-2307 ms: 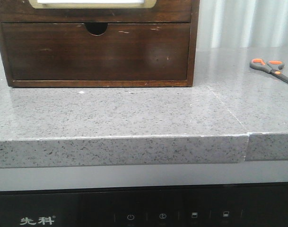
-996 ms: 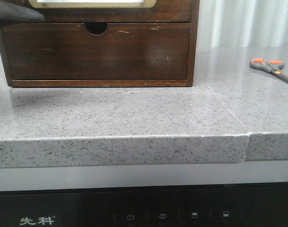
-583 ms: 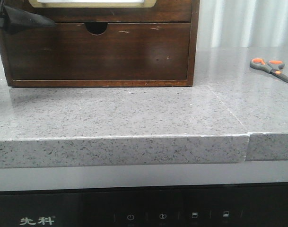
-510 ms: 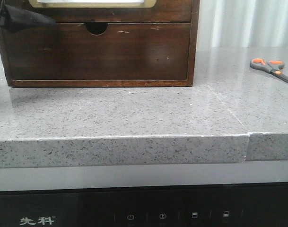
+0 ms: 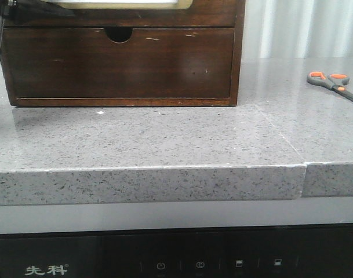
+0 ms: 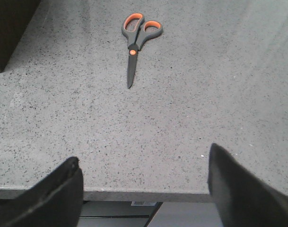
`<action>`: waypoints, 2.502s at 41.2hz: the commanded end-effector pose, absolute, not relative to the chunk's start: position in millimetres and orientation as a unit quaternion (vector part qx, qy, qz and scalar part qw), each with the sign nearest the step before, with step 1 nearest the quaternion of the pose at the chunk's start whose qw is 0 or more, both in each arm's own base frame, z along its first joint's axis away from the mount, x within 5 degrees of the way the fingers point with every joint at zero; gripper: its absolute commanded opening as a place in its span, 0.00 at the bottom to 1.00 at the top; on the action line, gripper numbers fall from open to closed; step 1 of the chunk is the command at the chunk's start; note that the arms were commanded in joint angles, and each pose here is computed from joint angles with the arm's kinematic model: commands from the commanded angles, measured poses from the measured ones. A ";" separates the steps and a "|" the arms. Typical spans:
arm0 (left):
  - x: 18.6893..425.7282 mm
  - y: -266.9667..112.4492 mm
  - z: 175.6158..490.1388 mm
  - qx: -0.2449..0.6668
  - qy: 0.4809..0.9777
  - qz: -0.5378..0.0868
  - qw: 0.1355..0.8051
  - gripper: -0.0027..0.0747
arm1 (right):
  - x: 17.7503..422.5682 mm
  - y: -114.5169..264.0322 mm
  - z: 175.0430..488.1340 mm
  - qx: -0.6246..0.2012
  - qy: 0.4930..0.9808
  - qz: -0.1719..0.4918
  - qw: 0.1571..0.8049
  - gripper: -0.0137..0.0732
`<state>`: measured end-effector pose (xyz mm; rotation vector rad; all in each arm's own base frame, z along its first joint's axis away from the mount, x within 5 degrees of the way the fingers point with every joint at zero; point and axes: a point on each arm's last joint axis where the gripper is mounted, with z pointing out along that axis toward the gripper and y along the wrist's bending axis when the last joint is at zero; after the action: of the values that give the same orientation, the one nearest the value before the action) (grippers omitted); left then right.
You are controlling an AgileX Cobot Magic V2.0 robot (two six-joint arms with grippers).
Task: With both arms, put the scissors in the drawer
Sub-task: 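Reach the left gripper to the white drawer handle and grasp it, then pull the drawer open toward the robot with the left gripper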
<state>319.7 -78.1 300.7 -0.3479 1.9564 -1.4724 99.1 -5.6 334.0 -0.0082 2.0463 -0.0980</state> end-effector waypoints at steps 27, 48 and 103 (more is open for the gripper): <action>173.1 -83.4 316.5 -0.027 0.690 -0.633 0.350 0.21 | 102.4 -6.6 349.0 -0.006 0.829 -0.050 0.557 0.76; 155.5 -79.3 311.5 -0.038 0.695 -0.611 0.376 0.27 | 102.4 -6.6 349.0 -0.006 0.829 -0.050 0.557 0.76; 106.1 -69.8 312.1 0.073 0.819 -0.418 0.385 0.68 | 102.4 -6.6 349.0 -0.006 0.829 -0.050 0.557 0.76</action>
<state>106.8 -72.0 291.0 0.1728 2.0885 -1.1309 99.1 -5.6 334.0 -0.0082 2.0463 -0.0980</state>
